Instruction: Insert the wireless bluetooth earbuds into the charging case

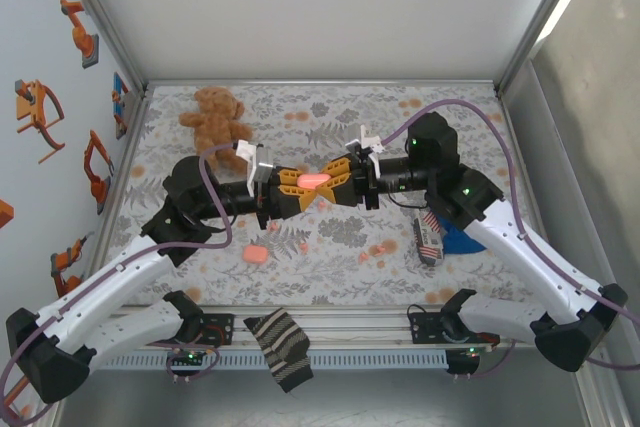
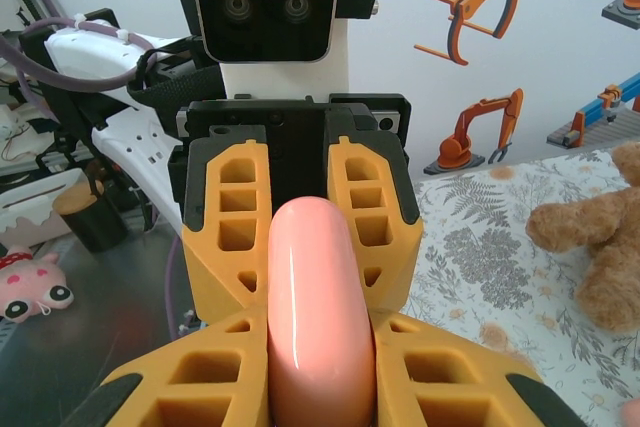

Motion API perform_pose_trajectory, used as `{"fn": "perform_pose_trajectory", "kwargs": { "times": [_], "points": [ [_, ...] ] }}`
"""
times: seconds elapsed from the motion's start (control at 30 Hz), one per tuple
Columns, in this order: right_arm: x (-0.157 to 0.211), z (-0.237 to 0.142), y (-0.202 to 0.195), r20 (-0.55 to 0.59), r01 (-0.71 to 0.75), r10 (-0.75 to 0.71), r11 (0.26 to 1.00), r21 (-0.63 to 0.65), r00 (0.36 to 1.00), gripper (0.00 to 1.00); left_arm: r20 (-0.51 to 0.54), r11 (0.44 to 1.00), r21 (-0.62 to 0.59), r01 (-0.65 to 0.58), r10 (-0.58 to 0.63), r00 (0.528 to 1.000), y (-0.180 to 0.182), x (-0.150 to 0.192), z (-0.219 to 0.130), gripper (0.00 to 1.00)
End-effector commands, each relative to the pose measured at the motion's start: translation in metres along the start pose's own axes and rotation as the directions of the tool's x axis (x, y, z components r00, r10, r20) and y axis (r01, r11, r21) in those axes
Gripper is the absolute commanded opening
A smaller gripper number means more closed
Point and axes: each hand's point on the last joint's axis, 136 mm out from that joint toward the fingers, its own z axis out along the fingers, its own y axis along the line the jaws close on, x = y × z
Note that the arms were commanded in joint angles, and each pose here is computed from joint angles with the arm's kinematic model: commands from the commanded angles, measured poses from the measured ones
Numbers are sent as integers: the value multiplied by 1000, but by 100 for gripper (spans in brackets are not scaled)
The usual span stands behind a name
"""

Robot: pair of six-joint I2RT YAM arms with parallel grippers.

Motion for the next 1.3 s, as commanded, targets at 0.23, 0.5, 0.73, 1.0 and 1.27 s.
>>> {"fn": "perform_pose_trajectory", "kwargs": {
  "times": [0.23,0.5,0.73,1.0,1.27],
  "points": [
    [-3,-1,1,18,38,-38,999,18,999,14,17,999,23,-36,35,999,-8,-11,0,29],
    [-3,-2,2,24,42,-43,999,22,999,14,11,999,21,-39,39,999,-8,-9,-2,29],
    [-4,-4,2,37,42,-43,999,26,998,13,16,999,19,-33,32,999,-8,-6,-3,34],
    [-4,-5,2,51,33,-35,999,38,998,13,25,999,21,-35,35,999,-10,-7,-4,22],
    [-5,-3,0,70,20,-23,999,37,997,13,20,999,22,-30,30,999,-9,-4,-4,18]
  ]
}}
